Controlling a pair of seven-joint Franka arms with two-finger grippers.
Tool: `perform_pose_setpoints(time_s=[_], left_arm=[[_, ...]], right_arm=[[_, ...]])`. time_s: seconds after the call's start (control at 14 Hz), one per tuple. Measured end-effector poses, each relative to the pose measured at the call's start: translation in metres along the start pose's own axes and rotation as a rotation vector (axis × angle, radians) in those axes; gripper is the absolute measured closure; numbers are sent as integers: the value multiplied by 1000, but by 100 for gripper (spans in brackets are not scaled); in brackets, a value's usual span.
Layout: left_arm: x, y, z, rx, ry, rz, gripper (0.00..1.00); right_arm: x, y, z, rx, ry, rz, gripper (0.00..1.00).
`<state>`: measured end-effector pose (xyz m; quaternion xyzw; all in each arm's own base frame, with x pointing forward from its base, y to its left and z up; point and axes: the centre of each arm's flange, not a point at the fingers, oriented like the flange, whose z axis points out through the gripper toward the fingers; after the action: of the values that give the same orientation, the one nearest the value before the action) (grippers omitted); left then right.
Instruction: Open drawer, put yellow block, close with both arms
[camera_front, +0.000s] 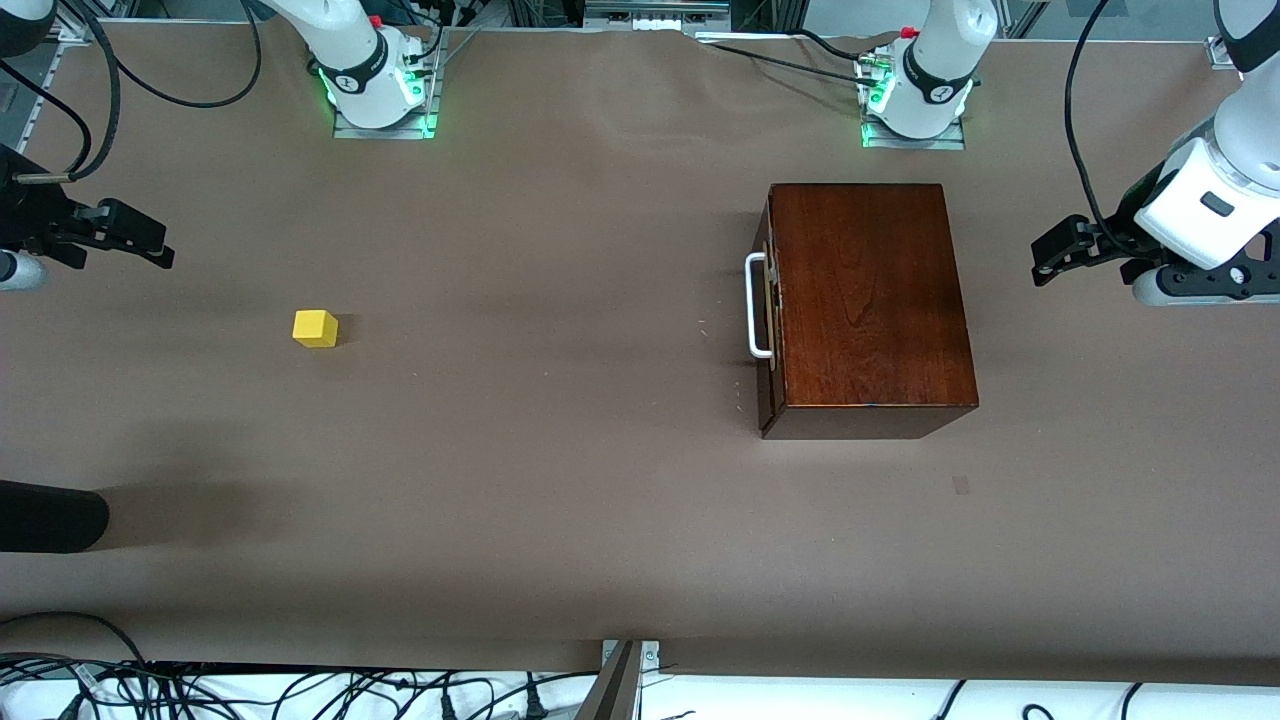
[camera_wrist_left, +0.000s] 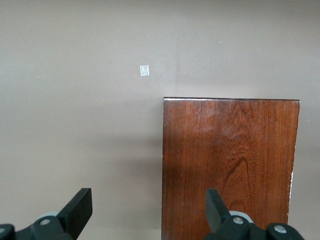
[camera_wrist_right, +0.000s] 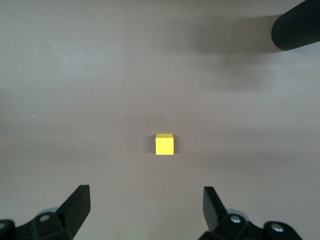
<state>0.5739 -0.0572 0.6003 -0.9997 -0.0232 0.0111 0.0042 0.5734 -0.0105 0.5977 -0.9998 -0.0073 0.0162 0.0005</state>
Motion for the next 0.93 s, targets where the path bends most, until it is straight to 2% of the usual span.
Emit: perform_pose_setpoints(time_s=[0.93], left_arm=[[0,-3,-2,0,5,-7,0]], right_arm=[[2,0,6,-4,-13,0,0]])
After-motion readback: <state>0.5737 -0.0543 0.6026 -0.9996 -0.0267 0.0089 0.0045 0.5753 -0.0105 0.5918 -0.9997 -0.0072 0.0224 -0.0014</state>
